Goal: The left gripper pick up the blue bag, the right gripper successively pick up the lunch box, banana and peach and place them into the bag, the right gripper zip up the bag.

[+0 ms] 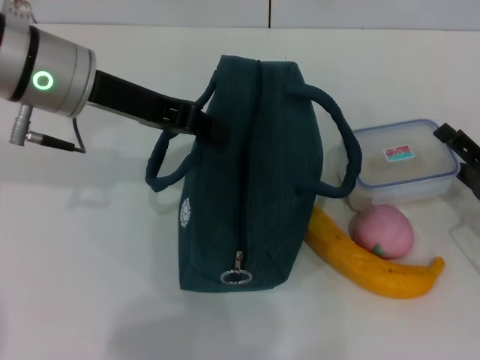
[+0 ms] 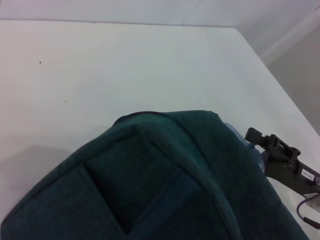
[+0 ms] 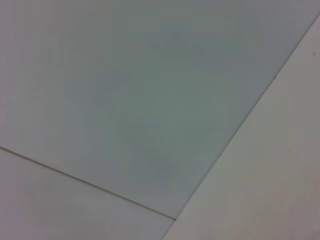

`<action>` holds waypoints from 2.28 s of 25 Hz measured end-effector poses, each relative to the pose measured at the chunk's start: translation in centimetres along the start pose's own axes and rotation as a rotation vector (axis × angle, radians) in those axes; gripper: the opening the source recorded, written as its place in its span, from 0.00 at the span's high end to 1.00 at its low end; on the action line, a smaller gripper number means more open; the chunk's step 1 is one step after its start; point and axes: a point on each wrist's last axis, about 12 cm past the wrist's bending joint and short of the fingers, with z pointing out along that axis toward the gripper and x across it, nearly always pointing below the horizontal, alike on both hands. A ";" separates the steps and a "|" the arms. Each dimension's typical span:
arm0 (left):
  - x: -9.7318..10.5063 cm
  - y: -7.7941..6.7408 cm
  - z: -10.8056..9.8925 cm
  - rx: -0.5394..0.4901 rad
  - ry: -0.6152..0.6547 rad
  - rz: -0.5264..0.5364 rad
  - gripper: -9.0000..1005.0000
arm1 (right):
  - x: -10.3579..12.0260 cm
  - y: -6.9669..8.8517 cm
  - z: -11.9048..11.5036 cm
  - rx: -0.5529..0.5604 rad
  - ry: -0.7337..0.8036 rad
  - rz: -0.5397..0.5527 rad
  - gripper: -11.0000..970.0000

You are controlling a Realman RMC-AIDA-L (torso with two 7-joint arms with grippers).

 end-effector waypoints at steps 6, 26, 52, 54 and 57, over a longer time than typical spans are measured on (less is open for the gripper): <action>0.2 0.1 0.0 -0.001 0.000 -0.007 0.96 | -0.1 0.0 -0.1 -0.001 -0.004 0.000 0.21; 0.5 -0.2 0.3 0.016 0.011 0.000 0.96 | -0.1 0.4 -0.2 -0.042 -0.006 0.013 0.89; 0.4 -0.6 0.5 0.046 0.004 0.008 0.96 | -0.3 0.6 -0.9 -0.089 -0.015 0.701 0.90; 0.4 -0.6 0.4 0.047 0.001 0.009 0.96 | -0.5 0.8 -1.0 -0.114 -0.030 0.712 0.90; 0.2 -0.6 0.3 0.045 -0.003 0.014 0.96 | -0.9 1.2 -1.0 -0.157 -0.050 0.724 0.90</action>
